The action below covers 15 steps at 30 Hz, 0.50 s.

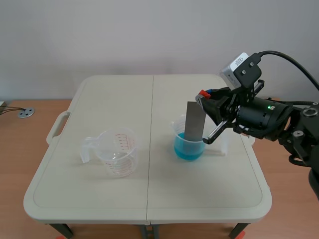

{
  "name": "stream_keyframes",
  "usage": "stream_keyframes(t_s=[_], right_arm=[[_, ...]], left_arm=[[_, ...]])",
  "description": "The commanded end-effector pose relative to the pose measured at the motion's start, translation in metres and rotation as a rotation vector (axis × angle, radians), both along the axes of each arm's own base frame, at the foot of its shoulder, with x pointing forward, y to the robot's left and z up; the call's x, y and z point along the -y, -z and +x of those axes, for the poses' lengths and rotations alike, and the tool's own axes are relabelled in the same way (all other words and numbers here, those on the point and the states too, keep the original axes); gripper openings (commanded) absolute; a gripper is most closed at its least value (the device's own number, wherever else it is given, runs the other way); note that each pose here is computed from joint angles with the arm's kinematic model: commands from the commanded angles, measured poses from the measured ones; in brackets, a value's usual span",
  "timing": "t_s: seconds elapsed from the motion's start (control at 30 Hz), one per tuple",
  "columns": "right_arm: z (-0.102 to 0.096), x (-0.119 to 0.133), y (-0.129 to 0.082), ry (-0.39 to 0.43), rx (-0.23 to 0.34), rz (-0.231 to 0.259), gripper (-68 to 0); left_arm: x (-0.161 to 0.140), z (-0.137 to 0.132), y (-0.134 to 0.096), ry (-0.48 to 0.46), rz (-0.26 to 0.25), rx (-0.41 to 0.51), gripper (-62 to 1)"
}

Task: Hold the metal plate by the orange handle, dip it into the blue solution, take it out and point at it, then put the plate back in the beaker on the left.
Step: 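Lower the plate into the blue solution, then hold the plate still in the solution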

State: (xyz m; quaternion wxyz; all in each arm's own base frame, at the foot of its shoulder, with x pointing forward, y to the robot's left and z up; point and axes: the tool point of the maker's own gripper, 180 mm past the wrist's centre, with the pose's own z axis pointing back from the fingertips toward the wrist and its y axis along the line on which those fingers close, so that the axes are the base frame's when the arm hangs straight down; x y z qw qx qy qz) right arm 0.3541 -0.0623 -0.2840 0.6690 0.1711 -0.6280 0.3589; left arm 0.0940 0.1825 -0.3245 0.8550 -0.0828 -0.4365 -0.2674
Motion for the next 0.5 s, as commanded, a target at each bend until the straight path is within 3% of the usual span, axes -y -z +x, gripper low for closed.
stream_keyframes(t_s=[0.0, 0.47], right_arm=[[-0.0005, -0.0016, 0.0021, -0.015, -0.005, -0.017, -66.2], [-0.002, -0.0012, 0.0082, -0.018, -0.016, -0.027, -66.2]], left_arm=[[0.002, 0.004, -0.0049, 0.0, -0.011, 0.02, -59.4], [0.0018, 0.0037, -0.0044, -0.001, -0.009, 0.018, -59.4]])
